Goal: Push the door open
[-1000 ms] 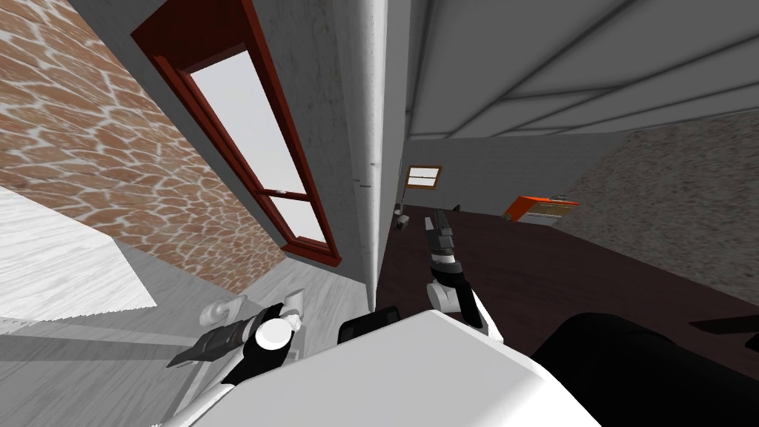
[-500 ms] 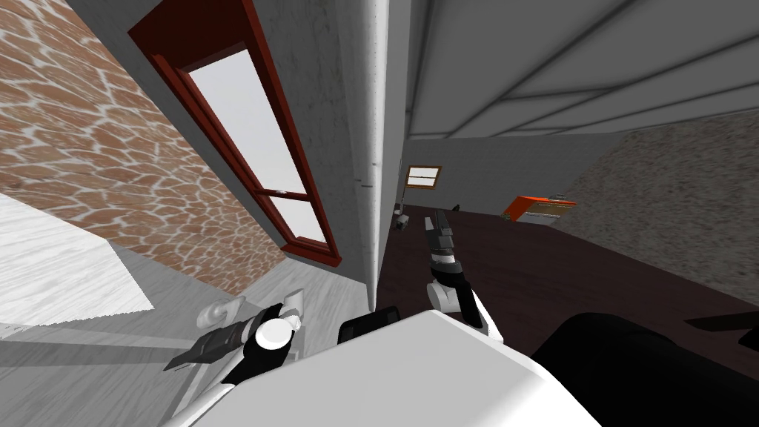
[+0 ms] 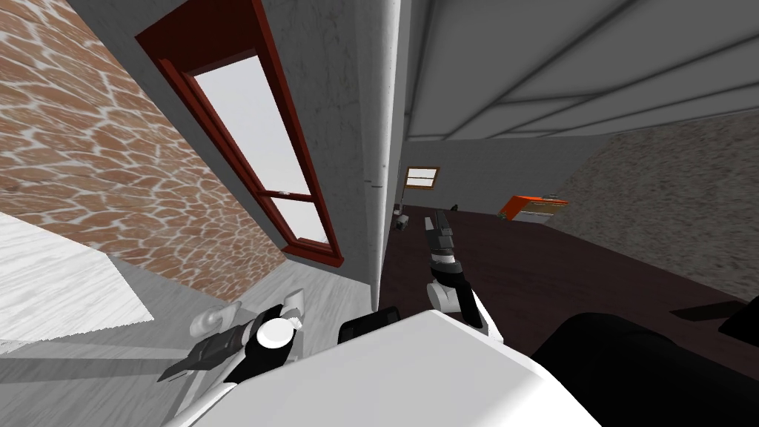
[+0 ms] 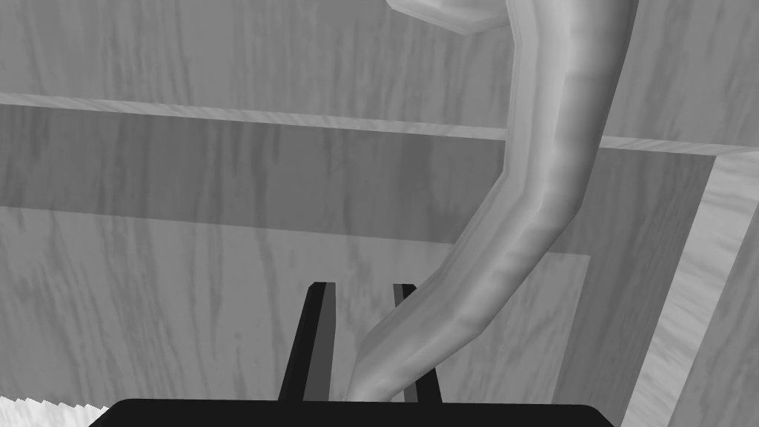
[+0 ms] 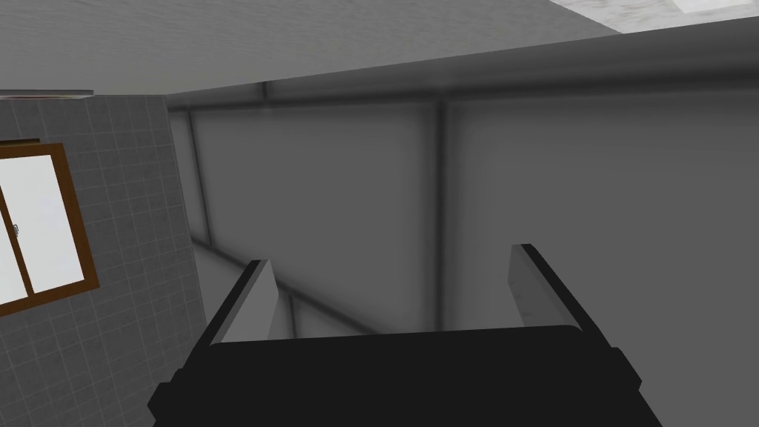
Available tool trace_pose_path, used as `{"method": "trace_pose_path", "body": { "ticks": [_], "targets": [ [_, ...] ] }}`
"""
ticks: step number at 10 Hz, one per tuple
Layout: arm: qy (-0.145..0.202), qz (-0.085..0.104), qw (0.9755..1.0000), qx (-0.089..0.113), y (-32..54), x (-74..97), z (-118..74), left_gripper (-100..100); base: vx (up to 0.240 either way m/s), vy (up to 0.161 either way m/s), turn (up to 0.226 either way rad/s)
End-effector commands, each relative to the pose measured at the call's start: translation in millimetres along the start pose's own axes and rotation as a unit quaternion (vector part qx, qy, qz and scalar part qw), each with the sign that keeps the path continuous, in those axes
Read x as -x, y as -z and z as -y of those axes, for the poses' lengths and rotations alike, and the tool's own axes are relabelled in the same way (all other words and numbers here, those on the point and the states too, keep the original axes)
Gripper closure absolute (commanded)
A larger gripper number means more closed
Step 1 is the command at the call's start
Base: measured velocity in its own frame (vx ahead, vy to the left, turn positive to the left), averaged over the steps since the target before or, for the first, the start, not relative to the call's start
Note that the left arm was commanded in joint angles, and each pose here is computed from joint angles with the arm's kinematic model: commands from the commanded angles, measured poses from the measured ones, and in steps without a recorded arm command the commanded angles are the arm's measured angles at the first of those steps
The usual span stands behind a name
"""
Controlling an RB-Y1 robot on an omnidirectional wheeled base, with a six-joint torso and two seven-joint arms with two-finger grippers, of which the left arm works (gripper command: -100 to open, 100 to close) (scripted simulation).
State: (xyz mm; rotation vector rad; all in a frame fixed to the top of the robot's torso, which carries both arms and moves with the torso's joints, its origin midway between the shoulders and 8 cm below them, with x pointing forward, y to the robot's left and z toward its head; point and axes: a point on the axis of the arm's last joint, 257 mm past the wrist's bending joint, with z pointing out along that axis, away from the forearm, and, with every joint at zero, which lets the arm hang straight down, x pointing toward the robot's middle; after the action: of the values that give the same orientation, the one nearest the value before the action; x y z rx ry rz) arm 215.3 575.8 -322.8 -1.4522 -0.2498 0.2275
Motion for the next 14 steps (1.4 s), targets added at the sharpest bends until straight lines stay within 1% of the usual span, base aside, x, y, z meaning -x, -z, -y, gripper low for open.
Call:
{"method": "trace_pose_path", "body": {
  "ticks": [1,5,7,14],
  "targets": [
    [0.004,0.015,0.9999,-0.005,-2.8,2.4,5.9,100,0.003,0.1,-0.047],
    [-0.004,0.049,0.9988,0.004,3.6,19.9,1.3,100,0.006,0.108,-0.052],
    [-0.009,0.065,0.9978,0.009,7.9,28.4,-1.1,100,0.001,0.026,-0.011],
    [-0.009,0.065,0.9978,0.009,7.9,28.4,-1.1,100,0.0,0.0,0.0]
  ]
}}
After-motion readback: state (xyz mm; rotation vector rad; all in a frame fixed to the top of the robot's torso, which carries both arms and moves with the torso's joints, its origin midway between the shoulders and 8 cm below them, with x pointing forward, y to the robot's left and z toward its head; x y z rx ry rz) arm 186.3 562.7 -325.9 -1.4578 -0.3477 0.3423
